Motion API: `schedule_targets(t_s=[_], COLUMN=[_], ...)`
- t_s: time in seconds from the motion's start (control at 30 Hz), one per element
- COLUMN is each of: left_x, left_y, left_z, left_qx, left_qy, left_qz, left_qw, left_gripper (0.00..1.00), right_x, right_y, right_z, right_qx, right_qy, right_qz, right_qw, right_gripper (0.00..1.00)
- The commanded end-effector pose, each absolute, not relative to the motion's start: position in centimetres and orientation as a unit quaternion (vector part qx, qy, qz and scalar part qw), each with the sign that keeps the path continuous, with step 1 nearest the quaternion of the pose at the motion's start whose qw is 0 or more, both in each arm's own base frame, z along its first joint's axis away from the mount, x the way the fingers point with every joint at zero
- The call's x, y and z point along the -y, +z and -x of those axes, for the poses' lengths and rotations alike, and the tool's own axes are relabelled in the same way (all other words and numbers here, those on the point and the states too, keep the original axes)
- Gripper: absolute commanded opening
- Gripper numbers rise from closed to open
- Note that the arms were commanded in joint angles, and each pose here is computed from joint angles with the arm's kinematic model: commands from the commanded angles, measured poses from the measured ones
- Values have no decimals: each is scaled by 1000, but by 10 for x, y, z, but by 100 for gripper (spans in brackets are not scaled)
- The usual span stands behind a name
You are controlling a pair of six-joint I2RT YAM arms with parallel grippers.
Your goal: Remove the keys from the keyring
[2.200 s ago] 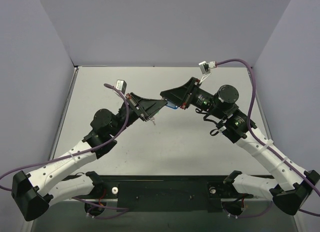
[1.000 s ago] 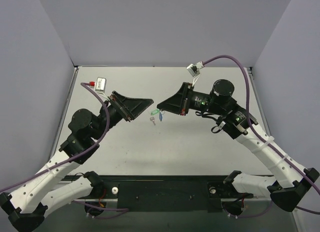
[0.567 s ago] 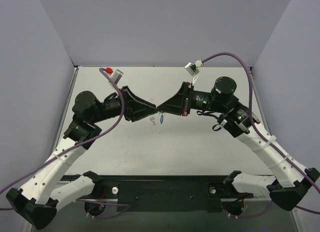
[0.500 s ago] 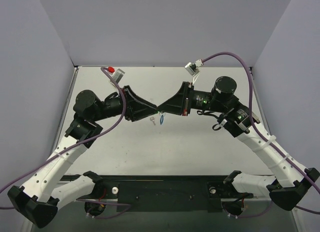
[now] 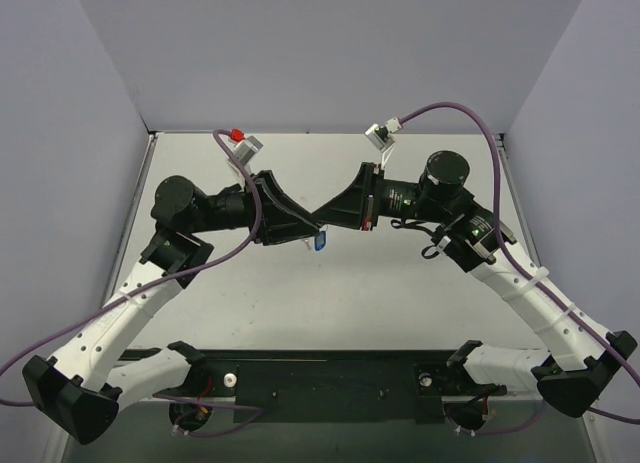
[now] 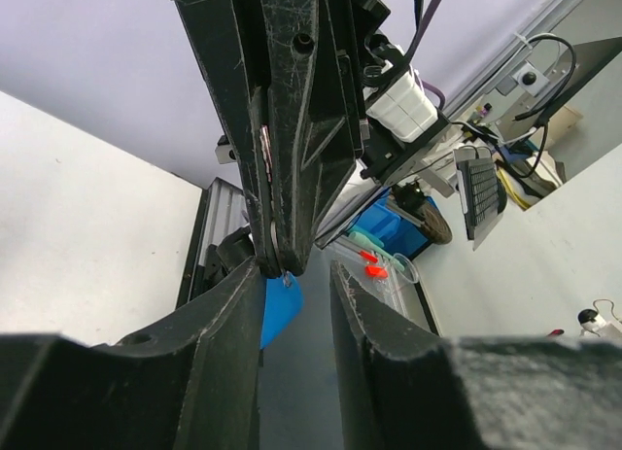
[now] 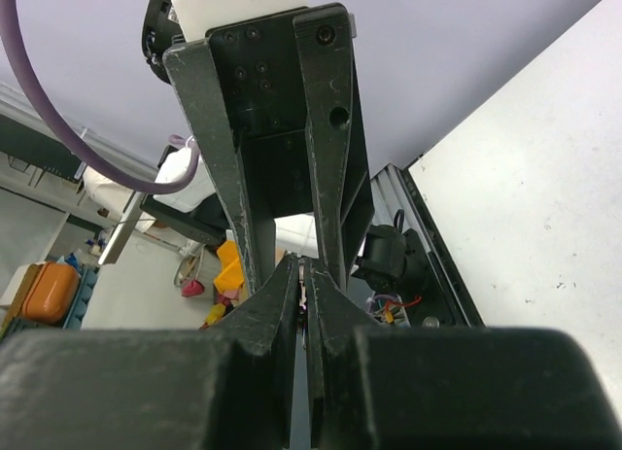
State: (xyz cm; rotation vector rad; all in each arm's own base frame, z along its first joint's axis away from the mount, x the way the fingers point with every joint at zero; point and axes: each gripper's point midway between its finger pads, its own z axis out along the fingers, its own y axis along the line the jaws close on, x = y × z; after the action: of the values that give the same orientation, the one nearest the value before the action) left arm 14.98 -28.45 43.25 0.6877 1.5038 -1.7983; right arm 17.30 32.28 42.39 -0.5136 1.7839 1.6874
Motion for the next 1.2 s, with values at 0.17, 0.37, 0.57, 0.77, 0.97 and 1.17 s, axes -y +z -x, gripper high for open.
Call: schedule_targets(t_s=[0.17, 0.37, 0.57, 0.77, 0.97, 1.17], left_x=[292, 296, 298, 300, 300, 300], left_y=[462, 466, 457, 462, 462, 460], left_z=[-126, -136, -166, -170, -172, -172], left_qx=[-529, -536, -576, -576, -584, -587], left_qy=[-704, -703, -690, -703, -697, -696], left_qz=[-319, -288, -206, -181, -179, -179], left_qw=[351, 369, 386, 376, 375, 372], left_gripper=[30, 0, 0, 0, 0, 0], right_x=[-324, -324, -322, -320, -318, -316], right_y=[452, 446, 437, 433, 435, 437], right_z=[-177, -178, -181, -182, -182, -183], right_qx=[-643, -647, -661, -670, -668, -668], right_qy=[655, 653, 638, 632, 631, 631], right_qz=[200, 194, 189, 187, 188, 184], right_qw=[344, 343, 346, 343, 346, 349], right_gripper=[0, 0, 0, 20, 26, 26])
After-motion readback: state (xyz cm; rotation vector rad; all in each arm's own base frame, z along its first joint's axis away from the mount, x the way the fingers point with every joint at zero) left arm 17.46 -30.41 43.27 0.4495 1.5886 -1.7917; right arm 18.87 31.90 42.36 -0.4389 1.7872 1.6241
